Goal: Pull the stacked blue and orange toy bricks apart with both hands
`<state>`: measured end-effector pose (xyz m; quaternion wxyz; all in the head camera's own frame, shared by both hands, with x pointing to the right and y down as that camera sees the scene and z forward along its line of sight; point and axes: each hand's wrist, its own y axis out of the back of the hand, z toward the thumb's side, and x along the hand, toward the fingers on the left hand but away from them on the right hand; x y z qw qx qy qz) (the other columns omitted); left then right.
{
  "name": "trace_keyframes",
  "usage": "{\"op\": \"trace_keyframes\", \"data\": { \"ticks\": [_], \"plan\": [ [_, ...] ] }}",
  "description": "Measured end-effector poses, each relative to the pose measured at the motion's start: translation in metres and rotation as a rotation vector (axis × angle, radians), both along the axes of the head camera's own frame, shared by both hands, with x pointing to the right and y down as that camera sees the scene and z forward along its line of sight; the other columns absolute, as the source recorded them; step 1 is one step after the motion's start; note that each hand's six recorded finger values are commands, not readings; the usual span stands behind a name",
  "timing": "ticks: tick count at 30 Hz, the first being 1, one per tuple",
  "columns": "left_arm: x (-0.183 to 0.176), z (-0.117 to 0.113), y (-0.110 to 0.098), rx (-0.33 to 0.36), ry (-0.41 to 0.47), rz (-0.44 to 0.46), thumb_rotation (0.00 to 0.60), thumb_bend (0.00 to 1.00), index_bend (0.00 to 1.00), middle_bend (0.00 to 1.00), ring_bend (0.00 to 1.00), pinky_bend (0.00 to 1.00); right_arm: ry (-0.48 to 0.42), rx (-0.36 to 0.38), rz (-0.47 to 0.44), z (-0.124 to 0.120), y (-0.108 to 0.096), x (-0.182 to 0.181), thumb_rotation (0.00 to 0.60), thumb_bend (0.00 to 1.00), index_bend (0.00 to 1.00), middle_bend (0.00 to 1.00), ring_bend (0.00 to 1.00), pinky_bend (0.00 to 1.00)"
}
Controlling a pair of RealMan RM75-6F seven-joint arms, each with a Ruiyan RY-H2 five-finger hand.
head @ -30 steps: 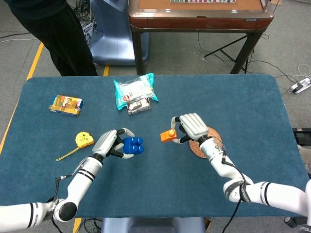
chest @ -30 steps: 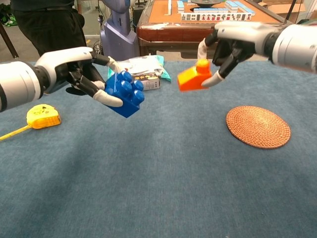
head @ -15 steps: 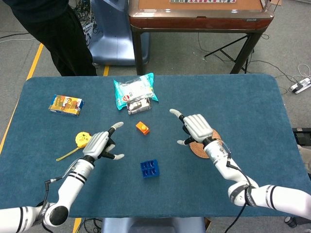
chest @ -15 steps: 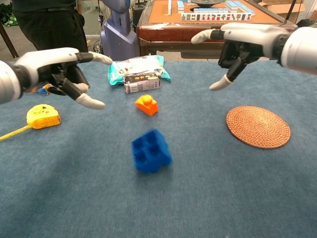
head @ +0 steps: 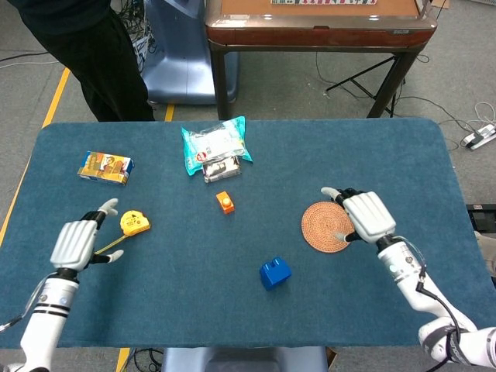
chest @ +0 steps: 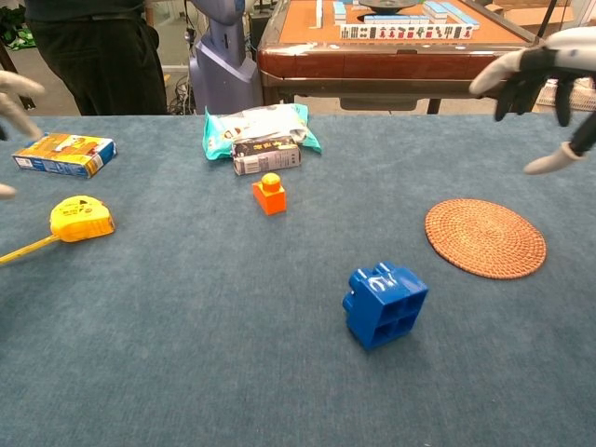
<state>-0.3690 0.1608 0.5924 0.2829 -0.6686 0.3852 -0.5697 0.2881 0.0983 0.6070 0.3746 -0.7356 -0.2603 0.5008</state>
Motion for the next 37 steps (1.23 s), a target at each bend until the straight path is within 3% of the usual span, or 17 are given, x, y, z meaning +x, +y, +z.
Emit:
{"op": "trace_keyframes", "data": {
  "ticks": [9,16,27,37],
  "plan": [
    [-0.062,-0.019,0.031,0.013,-0.057,-0.099,0.600,0.01,0.15,0.25,0.23,0.44,0.017,0.071,0.051,-0.026,0.028,0.053,0.600,0.00,0.18,0.31,0.28,0.43],
    [-0.097,-0.038,0.051,0.075,-0.156,-0.083,0.600,0.01,0.18,0.25,0.23,0.42,0.055,0.089,0.138,-0.041,0.057,0.099,0.600,0.00,0.18,0.31,0.28,0.43],
    [-0.114,-0.061,0.074,0.136,-0.208,-0.088,0.600,0.01,0.22,0.25,0.23,0.42,0.073,0.123,0.269,-0.064,0.091,0.152,0.600,0.00,0.18,0.31,0.28,0.43],
    [-0.111,-0.056,0.083,0.106,-0.235,-0.066,0.600,0.01,0.22,0.25,0.23,0.42,0.070,0.128,0.295,-0.070,0.098,0.162,0.600,0.00,0.19,0.31,0.28,0.43]
  ]
}}
